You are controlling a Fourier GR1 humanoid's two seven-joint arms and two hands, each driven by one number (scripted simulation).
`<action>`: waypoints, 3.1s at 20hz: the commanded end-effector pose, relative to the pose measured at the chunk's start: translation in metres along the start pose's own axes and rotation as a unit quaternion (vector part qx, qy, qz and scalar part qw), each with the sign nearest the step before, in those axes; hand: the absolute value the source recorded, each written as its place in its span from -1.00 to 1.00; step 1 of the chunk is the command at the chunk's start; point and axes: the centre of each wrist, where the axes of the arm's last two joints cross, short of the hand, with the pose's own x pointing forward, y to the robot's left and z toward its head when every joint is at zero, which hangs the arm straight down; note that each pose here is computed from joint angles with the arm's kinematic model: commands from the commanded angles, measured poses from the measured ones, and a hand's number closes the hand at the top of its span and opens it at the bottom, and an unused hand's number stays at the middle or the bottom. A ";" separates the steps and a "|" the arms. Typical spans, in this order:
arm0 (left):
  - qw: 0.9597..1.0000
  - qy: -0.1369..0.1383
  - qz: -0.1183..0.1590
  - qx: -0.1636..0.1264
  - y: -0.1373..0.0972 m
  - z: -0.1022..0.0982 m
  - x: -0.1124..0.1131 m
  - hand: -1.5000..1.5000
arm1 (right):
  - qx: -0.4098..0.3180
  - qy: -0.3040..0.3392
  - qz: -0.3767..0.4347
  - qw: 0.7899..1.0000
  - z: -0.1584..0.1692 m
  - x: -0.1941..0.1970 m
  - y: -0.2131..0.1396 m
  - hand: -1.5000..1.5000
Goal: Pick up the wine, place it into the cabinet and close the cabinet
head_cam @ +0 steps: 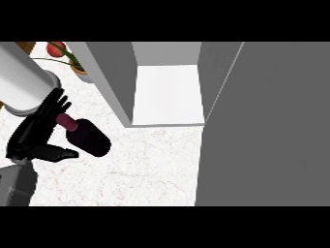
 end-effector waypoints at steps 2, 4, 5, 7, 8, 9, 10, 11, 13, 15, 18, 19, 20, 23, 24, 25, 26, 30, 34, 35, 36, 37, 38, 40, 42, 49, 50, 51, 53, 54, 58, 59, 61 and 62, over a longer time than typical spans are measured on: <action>1.000 0.007 0.011 -0.019 0.010 0.003 -0.022 -1.00 | 0.022 -0.049 -0.018 0.998 0.043 0.050 0.007 -1.00; 0.999 0.017 0.005 -0.032 -0.018 -0.022 -0.023 -1.00 | 0.014 -0.046 -0.011 0.999 0.039 0.048 0.005 -1.00; 1.000 0.016 0.008 -0.025 -0.006 0.004 -0.046 -1.00 | 0.012 -0.048 -0.017 0.999 0.040 0.043 0.005 -1.00; 0.999 0.022 0.019 -0.034 -0.018 0.011 -0.064 -1.00 | 0.015 -0.051 -0.015 0.998 0.039 0.044 0.004 -1.00; 0.999 0.014 0.014 -0.032 -0.007 -0.003 -0.056 -1.00 | 0.011 -0.056 -0.004 0.998 0.031 0.042 0.001 -1.00; 0.999 0.031 0.011 -0.031 -0.001 0.018 -0.071 -1.00 | 0.005 -0.042 -0.026 0.999 0.032 0.043 0.008 -1.00; 0.999 0.024 0.016 -0.030 -0.007 0.015 -0.073 -1.00 | 0.012 -0.044 -0.011 0.999 0.042 0.044 0.003 -1.00; 0.999 0.016 0.013 -0.031 -0.015 0.003 -0.074 -1.00 | 0.018 -0.048 -0.006 0.999 0.036 0.044 0.001 -1.00; 0.999 0.018 0.013 -0.033 0.000 0.001 -0.070 -1.00 | 0.014 -0.051 -0.021 0.998 0.038 0.043 0.006 -1.00; 0.998 0.029 0.023 -0.044 -0.011 0.012 -0.088 -1.00 | 0.017 -0.046 -0.015 0.999 0.039 0.045 0.002 -1.00; 0.998 0.026 0.044 -0.027 0.000 0.016 -0.087 -1.00 | 0.017 -0.050 -0.014 0.999 0.040 0.042 0.001 -1.00; 0.998 0.022 0.059 -0.015 -0.002 0.011 -0.092 -1.00 | 0.020 -0.046 -0.014 0.999 0.033 0.037 -0.002 -1.00; 0.997 0.019 0.073 -0.012 -0.021 0.001 -0.095 -1.00 | 0.016 -0.053 -0.015 0.998 0.032 0.041 0.000 -1.00; 0.996 0.026 0.087 -0.021 -0.015 0.025 -0.115 -1.00 | 0.019 -0.047 -0.017 0.999 0.037 0.042 0.003 -1.00; 0.995 0.021 0.093 -0.013 -0.019 0.004 -0.103 -1.00 | 0.006 -0.051 -0.019 0.999 0.039 0.046 0.003 -1.00; 0.994 0.024 0.105 -0.002 -0.015 0.001 -0.098 -1.00 | 0.015 -0.052 -0.017 0.998 0.042 0.048 0.002 -1.00; 0.994 0.019 0.111 -0.006 -0.020 0.003 -0.099 -1.00 | 0.014 -0.049 -0.015 0.999 0.038 0.048 0.004 -1.00; 0.987 0.010 0.159 0.012 -0.028 -0.003 -0.108 -1.00 | 0.007 -0.047 -0.016 0.999 0.036 0.039 0.003 -1.00; 0.985 0.016 0.174 0.002 -0.018 0.006 -0.115 -1.00 | 0.017 -0.046 -0.011 0.999 0.034 0.042 0.000 -1.00; 0.983 0.022 0.181 -0.001 -0.046 -0.017 -0.111 -1.00 | 0.011 -0.046 -0.016 0.999 0.031 0.035 0.004 -1.00; 0.984 0.014 0.178 -0.008 -0.020 -0.014 -0.098 -1.00 | 0.010 -0.047 -0.020 0.999 0.041 0.051 0.003 -1.00; 0.982 0.021 0.186 -0.012 -0.029 0.003 -0.117 -1.00 | 0.004 -0.041 -0.013 0.999 0.038 0.044 0.005 -1.00; 0.981 0.016 0.191 -0.008 -0.045 -0.014 -0.111 -1.00 | 0.003 -0.046 -0.016 0.999 0.038 0.042 -0.001 -1.00; 0.985 0.002 0.172 -0.013 -0.035 -0.009 -0.111 -1.00 | 0.017 -0.040 -0.010 0.999 0.034 0.047 -0.002 -1.00; 0.985 0.005 0.170 -0.010 -0.041 -0.012 -0.112 -1.00 | 0.010 -0.042 -0.026 0.999 0.037 0.040 0.004 -1.00; 0.988 -0.009 0.151 -0.019 -0.041 -0.020 -0.105 1.00 | 0.013 -0.038 -0.016 0.999 0.042 0.047 0.002 -1.00; 0.989 -0.011 0.145 -0.019 -0.040 -0.014 -0.109 1.00 | 0.015 -0.041 -0.020 0.999 0.046 0.048 0.002 -1.00; 0.989 -0.016 0.147 -0.009 -0.055 -0.023 -0.108 1.00 | 0.017 -0.040 -0.008 0.999 0.041 0.044 0.001 -1.00; 0.990 -0.020 0.137 -0.017 -0.061 -0.028 -0.104 1.00 | 0.002 -0.044 -0.016 0.999 0.031 0.036 -0.001 -1.00; 0.990 -0.027 0.136 -0.021 -0.044 -0.023 -0.101 1.00 | 0.009 -0.051 -0.020 0.998 0.036 0.041 -0.003 -1.00; 0.989 -0.062 0.131 0.026 -0.048 -0.005 -0.111 1.00 | 0.004 -0.028 -0.008 1.000 0.034 0.034 -0.002 -1.00; 0.987 -0.085 0.123 0.055 -0.056 -0.006 -0.113 1.00 | 0.003 -0.043 -0.006 0.999 0.029 0.037 -0.003 -1.00; 0.982 -0.090 0.124 0.110 -0.056 0.035 -0.142 1.00 | -0.006 -0.042 -0.007 0.999 0.030 0.030 -0.001 -1.00; 0.978 -0.110 0.119 0.134 -0.042 0.040 -0.134 1.00 | -0.016 -0.027 -0.013 0.999 0.025 0.022 0.000 -1.00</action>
